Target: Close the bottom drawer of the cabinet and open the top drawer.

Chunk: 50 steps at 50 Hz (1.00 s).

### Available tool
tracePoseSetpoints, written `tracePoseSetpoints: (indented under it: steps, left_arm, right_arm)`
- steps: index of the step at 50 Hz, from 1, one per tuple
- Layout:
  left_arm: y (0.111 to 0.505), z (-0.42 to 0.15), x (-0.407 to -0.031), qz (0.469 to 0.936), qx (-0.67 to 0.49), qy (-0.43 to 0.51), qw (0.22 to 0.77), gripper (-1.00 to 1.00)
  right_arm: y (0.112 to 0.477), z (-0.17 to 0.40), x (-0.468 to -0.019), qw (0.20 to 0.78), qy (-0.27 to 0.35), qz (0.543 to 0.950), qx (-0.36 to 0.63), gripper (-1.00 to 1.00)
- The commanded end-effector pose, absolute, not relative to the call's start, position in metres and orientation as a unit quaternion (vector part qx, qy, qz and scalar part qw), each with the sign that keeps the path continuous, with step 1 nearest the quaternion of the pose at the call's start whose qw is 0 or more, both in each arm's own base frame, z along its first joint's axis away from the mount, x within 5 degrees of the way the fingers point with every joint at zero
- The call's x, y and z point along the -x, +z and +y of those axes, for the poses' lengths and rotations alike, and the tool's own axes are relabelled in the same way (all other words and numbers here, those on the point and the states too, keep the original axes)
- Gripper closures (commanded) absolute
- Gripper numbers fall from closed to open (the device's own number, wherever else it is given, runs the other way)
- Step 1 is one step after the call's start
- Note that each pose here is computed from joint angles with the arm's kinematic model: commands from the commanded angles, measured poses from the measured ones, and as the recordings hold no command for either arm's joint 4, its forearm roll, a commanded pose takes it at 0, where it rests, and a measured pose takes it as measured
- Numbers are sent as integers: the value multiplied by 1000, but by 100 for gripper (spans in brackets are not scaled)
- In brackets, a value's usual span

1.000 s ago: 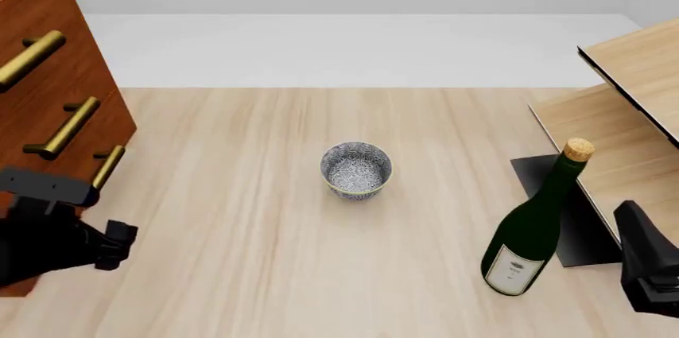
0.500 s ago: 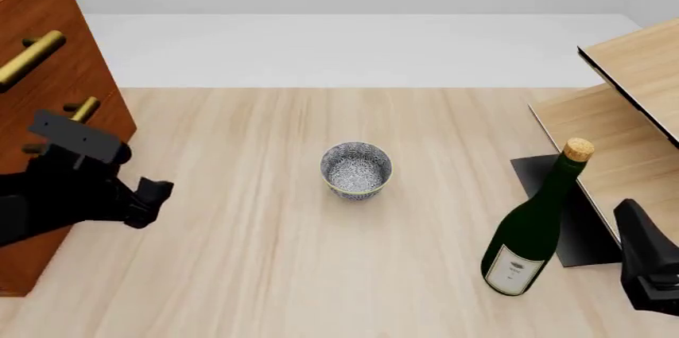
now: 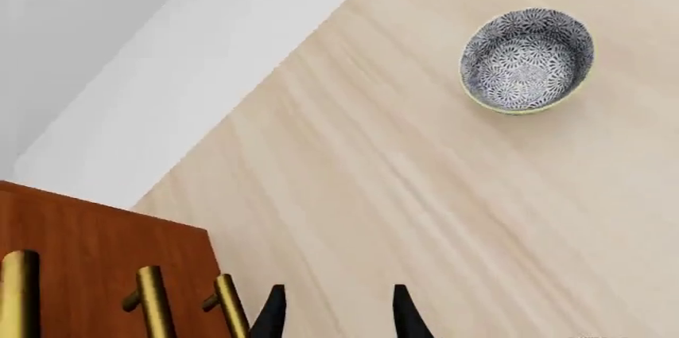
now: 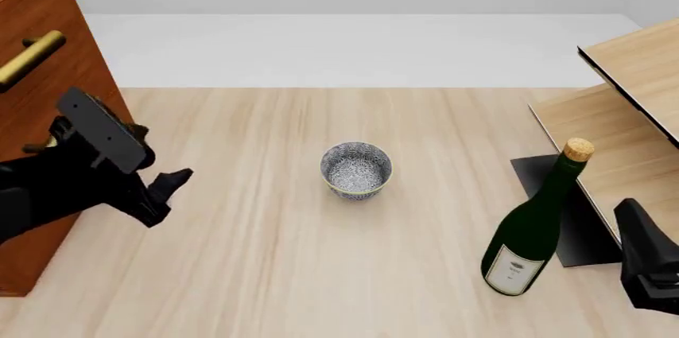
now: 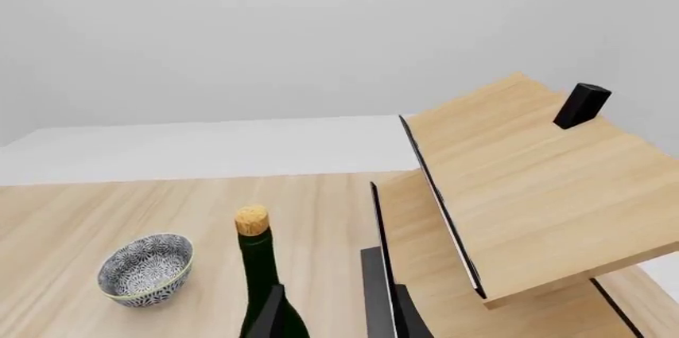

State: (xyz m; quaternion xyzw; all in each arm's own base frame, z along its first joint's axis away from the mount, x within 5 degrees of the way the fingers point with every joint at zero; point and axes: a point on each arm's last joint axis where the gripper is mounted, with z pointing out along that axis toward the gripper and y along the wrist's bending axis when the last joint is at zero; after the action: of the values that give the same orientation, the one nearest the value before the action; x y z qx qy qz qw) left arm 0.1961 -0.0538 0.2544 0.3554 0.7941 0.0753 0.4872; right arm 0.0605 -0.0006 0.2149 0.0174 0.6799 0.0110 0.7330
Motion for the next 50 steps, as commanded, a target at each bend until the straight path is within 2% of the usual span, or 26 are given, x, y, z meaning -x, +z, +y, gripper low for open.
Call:
tracePoseSetpoints:
  steps: [1, 6, 7, 17, 20, 24, 31, 50]
  left_arm:
    - [260, -61, -190, 730, -436, 119, 512, -100]
    - [270, -82, -199, 730, -449, 83, 508, -100]
    - [271, -84, -198, 719, -462, 88, 512, -100]
    - [263, -62, -190, 677, -524, 174, 487, -100]
    - [246, -51, -180, 654, -557, 214, 465, -100]
    - [260, -56, -189, 661, -544, 201, 476, -100]
    - [250, -44, -180, 645, -563, 237, 460, -100]
    - [273, -36, -179, 618, -572, 281, 460, -100]
  right_arm:
    - [215, -1, -61, 733, 11, 680, -18, -100]
    - [215, -1, -61, 733, 11, 680, -19, -100]
    - [215, -1, -61, 733, 11, 680, -19, -100]
    - [215, -1, -61, 733, 11, 680, -18, -100]
    - [215, -1, -61, 733, 11, 680, -18, -100]
    - [215, -1, -60, 733, 12, 680, -17, -100]
    - [215, -1, -61, 733, 11, 680, -18, -100]
    - [215, -1, -61, 732, 12, 681, -19, -100]
